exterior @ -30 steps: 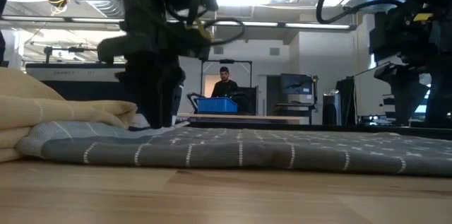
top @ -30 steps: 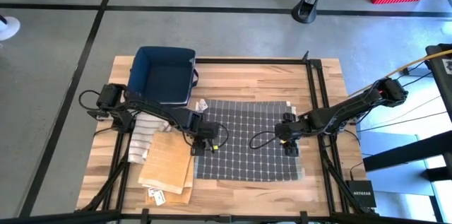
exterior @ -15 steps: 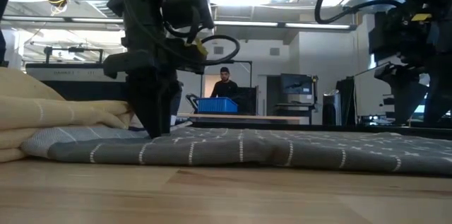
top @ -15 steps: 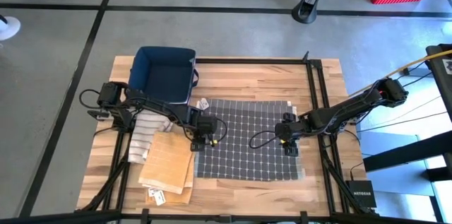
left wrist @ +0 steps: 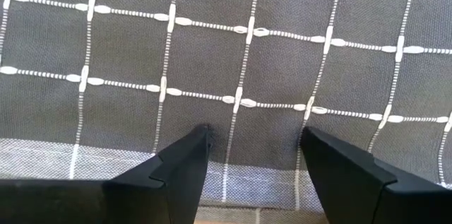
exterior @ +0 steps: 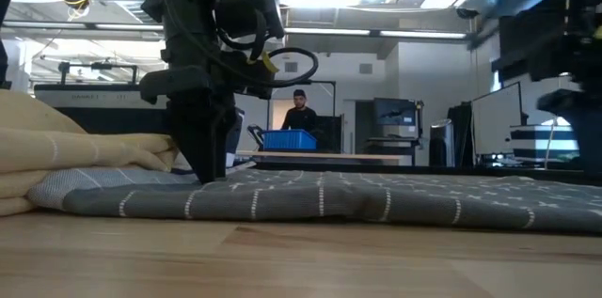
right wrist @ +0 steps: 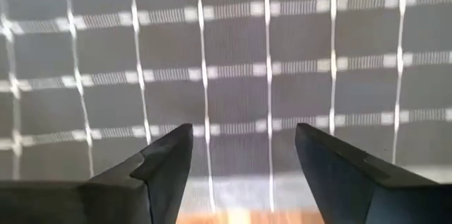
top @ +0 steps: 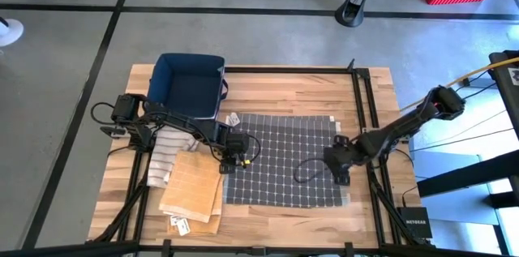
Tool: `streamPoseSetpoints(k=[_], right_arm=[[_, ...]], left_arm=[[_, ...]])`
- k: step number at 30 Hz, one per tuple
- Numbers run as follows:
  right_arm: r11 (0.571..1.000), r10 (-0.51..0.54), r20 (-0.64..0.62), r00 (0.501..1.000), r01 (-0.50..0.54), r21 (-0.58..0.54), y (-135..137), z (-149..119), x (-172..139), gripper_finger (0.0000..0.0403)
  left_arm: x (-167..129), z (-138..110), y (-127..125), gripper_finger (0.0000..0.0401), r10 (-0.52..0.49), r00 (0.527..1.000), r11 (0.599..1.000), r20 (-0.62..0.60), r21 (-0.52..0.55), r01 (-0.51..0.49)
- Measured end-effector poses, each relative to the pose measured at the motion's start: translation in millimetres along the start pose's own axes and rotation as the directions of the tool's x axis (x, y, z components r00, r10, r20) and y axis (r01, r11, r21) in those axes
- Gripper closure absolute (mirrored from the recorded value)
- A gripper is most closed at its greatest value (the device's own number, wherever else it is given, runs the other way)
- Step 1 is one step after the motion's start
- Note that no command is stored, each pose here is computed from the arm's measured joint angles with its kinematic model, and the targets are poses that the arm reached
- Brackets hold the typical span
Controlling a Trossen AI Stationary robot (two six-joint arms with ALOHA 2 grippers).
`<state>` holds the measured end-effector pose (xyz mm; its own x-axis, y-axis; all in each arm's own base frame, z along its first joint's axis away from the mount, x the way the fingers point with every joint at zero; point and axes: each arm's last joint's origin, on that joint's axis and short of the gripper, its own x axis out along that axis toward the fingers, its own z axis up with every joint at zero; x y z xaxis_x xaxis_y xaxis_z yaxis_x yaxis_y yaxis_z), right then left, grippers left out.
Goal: Fold towel
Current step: Fold the gray pattern towel
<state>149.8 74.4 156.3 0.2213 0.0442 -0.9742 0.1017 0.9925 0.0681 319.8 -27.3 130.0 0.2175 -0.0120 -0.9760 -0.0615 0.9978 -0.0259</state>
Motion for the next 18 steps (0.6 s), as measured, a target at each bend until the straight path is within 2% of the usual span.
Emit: streamPoseSetpoints(k=[3, 8, 13, 18], right_arm=[[1.0, -0.029, -0.02, 0.999, 0.028, -0.006, 6.3, -10.3, 1.0, 0.015], [1.0, -0.013, 0.001, 1.0, 0.013, -0.007, 6.7, -23.7, 17.1, 0.015], [1.0, -0.025, 0.025, 0.999, 0.024, 0.011, 4.8, -25.3, 20.4, 0.015], [1.0, -0.001, -0.038, 0.999, 0.002, 0.012, 7.8, -22.9, 12.3, 0.015]], left_arm=[[0.1, 0.6, -0.2, 0.018, -0.001, 1.0, 1.0, 0.008, 0.001, 0.001], [0.1, 1.1, -0.3, 0.018, -0.002, 1.0, 1.0, 0.013, 0.004, 0.002], [0.2, 1.1, -0.2, 0.018, -0.002, 1.0, 1.0, 0.014, 0.005, 0.002], [0.2, 1.2, -0.3, 0.018, -0.002, 1.0, 1.0, 0.014, 0.006, 0.002]])
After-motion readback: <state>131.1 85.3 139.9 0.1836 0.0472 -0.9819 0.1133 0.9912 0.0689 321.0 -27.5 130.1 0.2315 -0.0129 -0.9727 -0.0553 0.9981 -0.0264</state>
